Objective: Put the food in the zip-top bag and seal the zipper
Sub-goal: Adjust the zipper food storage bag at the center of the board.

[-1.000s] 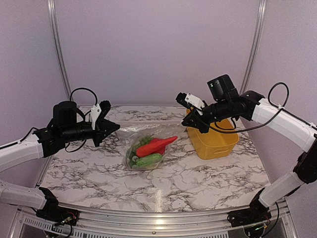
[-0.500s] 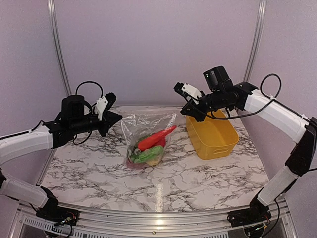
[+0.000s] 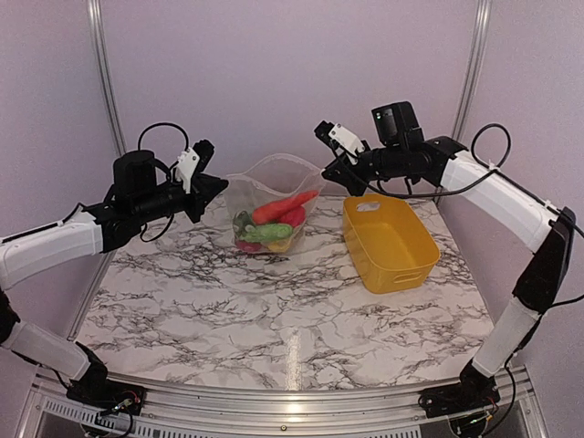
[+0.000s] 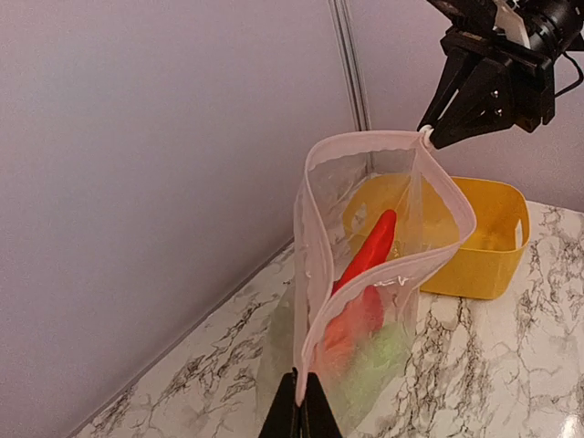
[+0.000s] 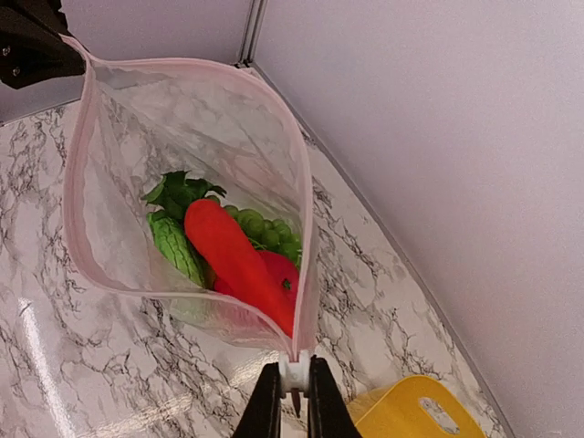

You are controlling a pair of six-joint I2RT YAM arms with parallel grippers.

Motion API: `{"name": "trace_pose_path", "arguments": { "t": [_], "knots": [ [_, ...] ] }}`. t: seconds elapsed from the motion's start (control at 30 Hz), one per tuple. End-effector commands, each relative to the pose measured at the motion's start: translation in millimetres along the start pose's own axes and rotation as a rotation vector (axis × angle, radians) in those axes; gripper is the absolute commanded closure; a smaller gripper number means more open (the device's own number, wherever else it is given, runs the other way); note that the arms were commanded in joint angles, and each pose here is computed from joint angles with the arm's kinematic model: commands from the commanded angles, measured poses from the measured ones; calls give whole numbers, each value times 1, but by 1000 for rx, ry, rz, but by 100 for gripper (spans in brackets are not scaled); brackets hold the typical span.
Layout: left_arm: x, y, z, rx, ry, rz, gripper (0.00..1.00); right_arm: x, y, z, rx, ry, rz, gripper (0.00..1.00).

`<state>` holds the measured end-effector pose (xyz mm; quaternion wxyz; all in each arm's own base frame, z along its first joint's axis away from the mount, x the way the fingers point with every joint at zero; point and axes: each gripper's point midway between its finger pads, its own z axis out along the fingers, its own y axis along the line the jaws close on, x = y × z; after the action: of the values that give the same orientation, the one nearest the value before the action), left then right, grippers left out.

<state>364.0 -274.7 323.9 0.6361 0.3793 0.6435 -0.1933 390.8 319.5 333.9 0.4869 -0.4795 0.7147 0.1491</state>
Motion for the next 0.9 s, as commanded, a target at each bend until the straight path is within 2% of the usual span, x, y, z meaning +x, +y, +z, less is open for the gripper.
{"name": "trace_pose_path", "arguments": {
  "t": [0.0, 0.17, 0.33, 0.53, 0.73, 0.77, 0.87],
  "knots": [
    [41, -31, -20, 101, 87, -53, 100, 35, 28, -6, -75, 31, 43, 92],
    [94, -56, -46, 147, 215, -68, 100, 94, 73, -7, -194, 143, 89, 92],
    [117, -74, -70, 190, 270, -108, 100, 114, 108, -19, -265, 193, 100, 92],
    [118, -74, -73, 179, 266, -122, 100, 103, 129, -17, -315, 180, 99, 92],
    [119, -65, -68, 134, 267, -124, 100, 88, 129, -7, -333, 161, 88, 92],
    [119, -63, -68, 122, 269, -123, 96, 86, 129, -7, -336, 161, 85, 92],
    [99, -58, -69, 113, 239, -114, 63, 77, 127, -10, -339, 155, 72, 92]
  ]
}}
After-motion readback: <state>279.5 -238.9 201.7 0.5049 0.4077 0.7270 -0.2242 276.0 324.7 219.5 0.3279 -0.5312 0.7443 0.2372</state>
